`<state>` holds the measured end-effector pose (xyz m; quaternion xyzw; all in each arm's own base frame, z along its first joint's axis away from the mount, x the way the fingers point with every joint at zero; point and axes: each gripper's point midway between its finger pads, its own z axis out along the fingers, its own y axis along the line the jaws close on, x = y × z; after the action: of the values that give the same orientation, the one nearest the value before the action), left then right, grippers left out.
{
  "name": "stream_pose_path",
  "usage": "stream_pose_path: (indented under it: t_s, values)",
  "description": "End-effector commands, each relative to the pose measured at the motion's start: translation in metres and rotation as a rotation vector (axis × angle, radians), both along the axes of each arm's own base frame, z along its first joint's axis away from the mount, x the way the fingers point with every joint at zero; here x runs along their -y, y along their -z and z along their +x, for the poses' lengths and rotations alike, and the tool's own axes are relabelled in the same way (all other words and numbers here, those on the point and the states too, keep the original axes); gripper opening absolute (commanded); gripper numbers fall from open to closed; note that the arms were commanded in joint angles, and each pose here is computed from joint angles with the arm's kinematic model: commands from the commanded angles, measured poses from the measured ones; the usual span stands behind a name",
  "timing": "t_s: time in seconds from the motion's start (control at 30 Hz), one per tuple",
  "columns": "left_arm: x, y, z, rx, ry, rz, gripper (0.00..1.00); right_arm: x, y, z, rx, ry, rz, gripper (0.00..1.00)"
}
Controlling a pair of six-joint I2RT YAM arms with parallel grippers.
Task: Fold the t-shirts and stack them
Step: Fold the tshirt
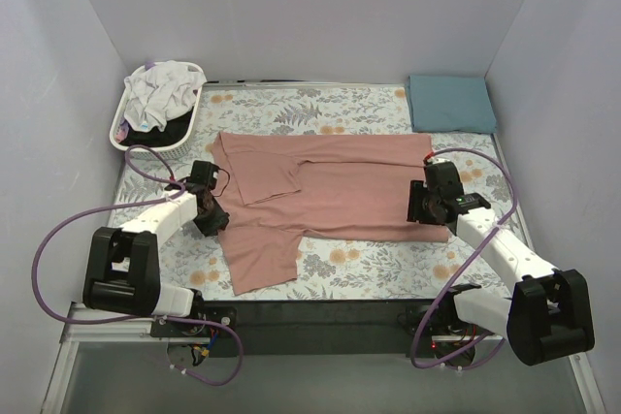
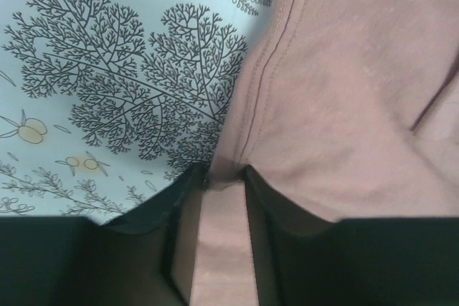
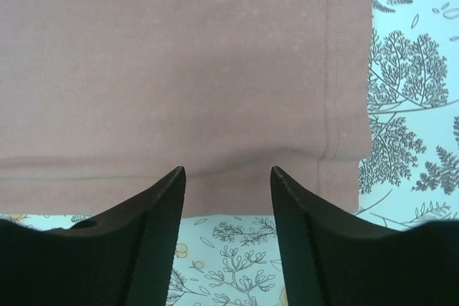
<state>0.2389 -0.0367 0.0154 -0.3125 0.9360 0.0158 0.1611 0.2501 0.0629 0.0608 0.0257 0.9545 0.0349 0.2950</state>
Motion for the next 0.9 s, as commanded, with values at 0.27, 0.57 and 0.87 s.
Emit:
stream_pose_path:
  t_s: [0.27, 0.57, 0.87]
  values:
    - [-0.001, 0.012, -0.001, 0.012, 0.034, 0.012, 0.00, 0.045, 0.018, -0.038, -0.146, 0.266, 0.013, 0.62]
    - [-0.002, 0.005, 0.004, 0.043, 0.045, 0.018, 0.00, 0.079, 0.021, -0.042, -0.143, 0.462, 0.141, 0.54]
    - [0.002, 0.000, 0.007, 0.069, 0.055, -0.002, 0.00, 0.066, 0.036, -0.039, -0.181, 0.481, 0.249, 0.51]
